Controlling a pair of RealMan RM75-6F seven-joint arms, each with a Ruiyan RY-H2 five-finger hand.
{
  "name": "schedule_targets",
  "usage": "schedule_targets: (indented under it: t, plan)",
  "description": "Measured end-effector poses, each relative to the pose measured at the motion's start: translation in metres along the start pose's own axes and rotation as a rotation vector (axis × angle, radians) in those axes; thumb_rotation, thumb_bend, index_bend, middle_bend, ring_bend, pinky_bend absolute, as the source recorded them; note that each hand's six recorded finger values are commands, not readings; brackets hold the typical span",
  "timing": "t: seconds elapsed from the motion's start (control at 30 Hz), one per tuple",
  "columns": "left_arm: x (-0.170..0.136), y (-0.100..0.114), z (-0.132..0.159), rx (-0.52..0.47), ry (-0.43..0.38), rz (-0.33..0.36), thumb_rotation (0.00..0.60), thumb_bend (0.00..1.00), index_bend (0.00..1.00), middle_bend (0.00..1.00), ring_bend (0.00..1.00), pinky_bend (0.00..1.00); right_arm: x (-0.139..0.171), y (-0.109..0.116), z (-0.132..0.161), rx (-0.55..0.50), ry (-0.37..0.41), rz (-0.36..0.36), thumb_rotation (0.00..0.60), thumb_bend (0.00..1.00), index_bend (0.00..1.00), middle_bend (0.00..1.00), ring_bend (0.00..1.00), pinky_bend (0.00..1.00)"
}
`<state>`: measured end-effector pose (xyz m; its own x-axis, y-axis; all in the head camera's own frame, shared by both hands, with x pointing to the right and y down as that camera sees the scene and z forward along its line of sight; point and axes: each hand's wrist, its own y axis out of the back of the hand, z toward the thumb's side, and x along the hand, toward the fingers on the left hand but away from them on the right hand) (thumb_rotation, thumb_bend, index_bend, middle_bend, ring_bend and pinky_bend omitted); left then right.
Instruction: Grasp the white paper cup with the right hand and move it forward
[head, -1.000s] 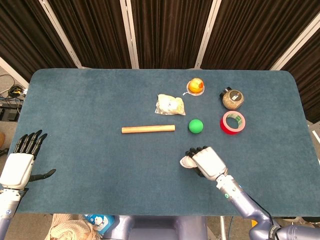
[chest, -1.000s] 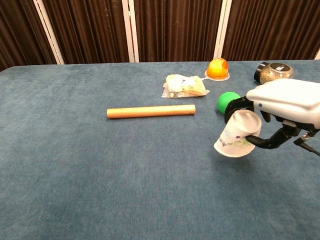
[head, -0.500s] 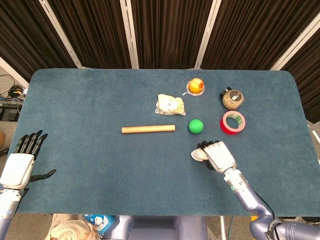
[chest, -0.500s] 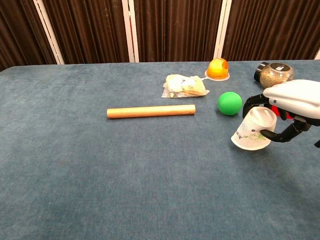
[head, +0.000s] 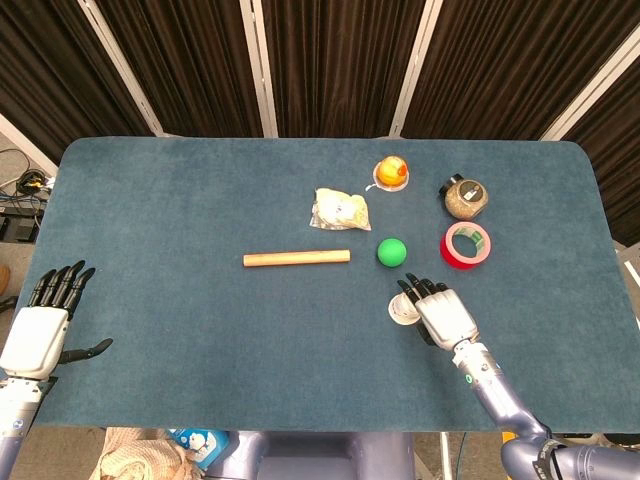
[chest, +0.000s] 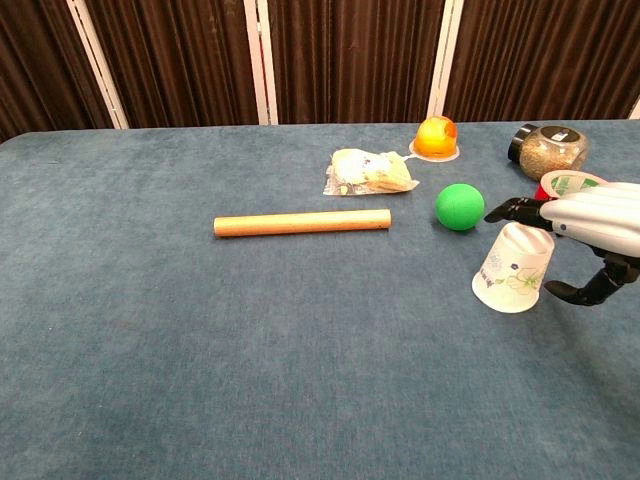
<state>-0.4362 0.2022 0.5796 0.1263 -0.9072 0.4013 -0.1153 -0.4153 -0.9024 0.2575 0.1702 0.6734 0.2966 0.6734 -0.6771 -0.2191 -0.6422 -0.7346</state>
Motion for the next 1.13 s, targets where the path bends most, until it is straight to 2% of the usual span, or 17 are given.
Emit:
schedule_targets:
  t: [0.13, 0.33, 0.47, 0.63, 0.83, 0.97, 1.13]
  plan:
    - [0.000, 0.000, 0.000, -0.002, 0.001, 0.001, 0.600, 0.02, 0.00, 0.00, 0.00, 0.00, 0.005, 0.008, -0.004, 0.024, -0.013, -0.014, 0.600, 0.44, 0.00, 0.00, 0.06, 0.17]
    - [0.000, 0.001, -0.001, -0.005, 0.002, 0.005, 0.600, 0.02, 0.00, 0.00, 0.00, 0.00, 0.025, 0.030, -0.022, 0.057, -0.052, -0.073, 0.600, 0.44, 0.00, 0.00, 0.06, 0.17]
    - [0.000, 0.001, 0.000, -0.005, -0.002, 0.007, 0.600, 0.02, 0.00, 0.00, 0.00, 0.00, 0.051, 0.047, -0.044, 0.051, -0.090, -0.143, 0.600, 0.44, 0.00, 0.00, 0.06, 0.17]
    - [-0.001, 0.002, 0.002, -0.002, -0.010, 0.015, 0.600, 0.02, 0.00, 0.00, 0.00, 0.00, 0.084, 0.057, -0.069, -0.001, -0.156, -0.243, 0.600, 0.44, 0.00, 0.00, 0.01, 0.15]
    - [-0.001, 0.005, 0.004, -0.003, -0.025, 0.042, 0.600, 0.02, 0.00, 0.00, 0.00, 0.00, 0.134, 0.042, -0.096, -0.060, -0.224, -0.356, 0.600, 0.43, 0.00, 0.00, 0.00, 0.09]
    - [-0.001, 0.008, 0.005, 0.020, -0.044, 0.070, 0.600, 0.02, 0.00, 0.00, 0.00, 0.00, 0.164, 0.025, -0.111, -0.096, -0.279, -0.375, 0.600, 0.43, 0.00, 0.00, 0.00, 0.09]
    - [-0.001, 0.006, 0.004, 0.031, -0.050, 0.077, 0.600, 0.02, 0.00, 0.00, 0.00, 0.00, 0.178, 0.015, -0.122, -0.099, -0.304, -0.387, 0.600, 0.43, 0.00, 0.00, 0.00, 0.09]
